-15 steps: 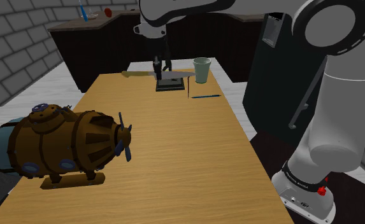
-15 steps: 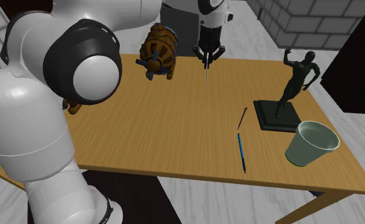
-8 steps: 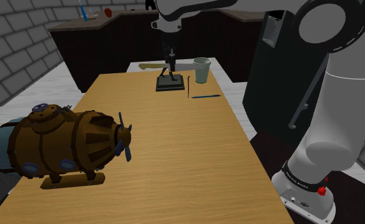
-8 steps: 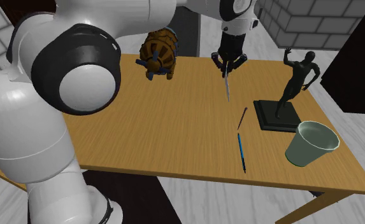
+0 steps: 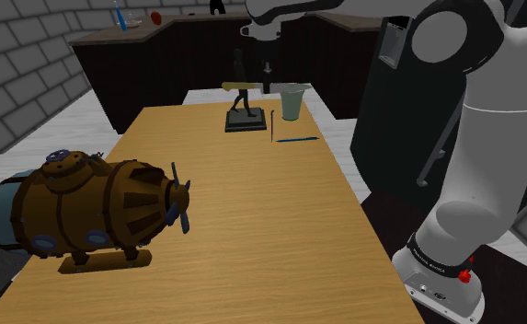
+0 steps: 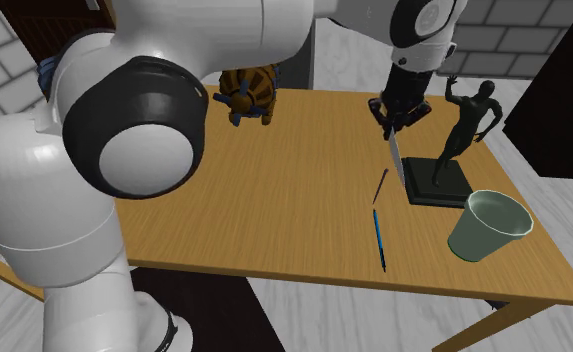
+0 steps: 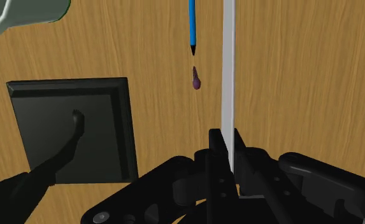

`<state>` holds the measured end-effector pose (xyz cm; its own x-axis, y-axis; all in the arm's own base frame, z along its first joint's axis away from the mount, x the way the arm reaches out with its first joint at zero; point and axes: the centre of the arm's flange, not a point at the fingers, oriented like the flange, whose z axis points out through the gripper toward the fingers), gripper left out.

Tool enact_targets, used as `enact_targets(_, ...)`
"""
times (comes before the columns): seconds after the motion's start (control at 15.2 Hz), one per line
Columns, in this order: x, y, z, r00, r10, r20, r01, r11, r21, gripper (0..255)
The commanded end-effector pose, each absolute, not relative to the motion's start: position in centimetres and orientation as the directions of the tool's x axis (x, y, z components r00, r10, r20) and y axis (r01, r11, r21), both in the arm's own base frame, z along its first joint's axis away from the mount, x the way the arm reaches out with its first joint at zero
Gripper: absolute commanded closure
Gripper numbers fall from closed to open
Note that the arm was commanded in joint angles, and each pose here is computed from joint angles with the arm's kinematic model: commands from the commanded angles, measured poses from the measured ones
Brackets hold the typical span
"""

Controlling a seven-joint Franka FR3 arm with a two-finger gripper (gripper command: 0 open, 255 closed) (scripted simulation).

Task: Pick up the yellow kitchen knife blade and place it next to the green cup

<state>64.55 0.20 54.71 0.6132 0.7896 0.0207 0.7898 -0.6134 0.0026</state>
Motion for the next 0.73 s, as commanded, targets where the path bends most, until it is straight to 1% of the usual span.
enact_targets(0.0, 65.1, -2.6, 55.0, 0.612, 0.791, 0.021, 0.791, -0.612, 0.003, 255)
enact_targets(0.46, 67.1, -11.6, 55.0, 0.612, 0.791, 0.021, 0.791, -0.612, 0.003, 255)
enact_targets(0.66, 67.1, -11.6, 53.4, 0.612, 0.791, 0.021, 0.791, -0.612, 0.003, 255)
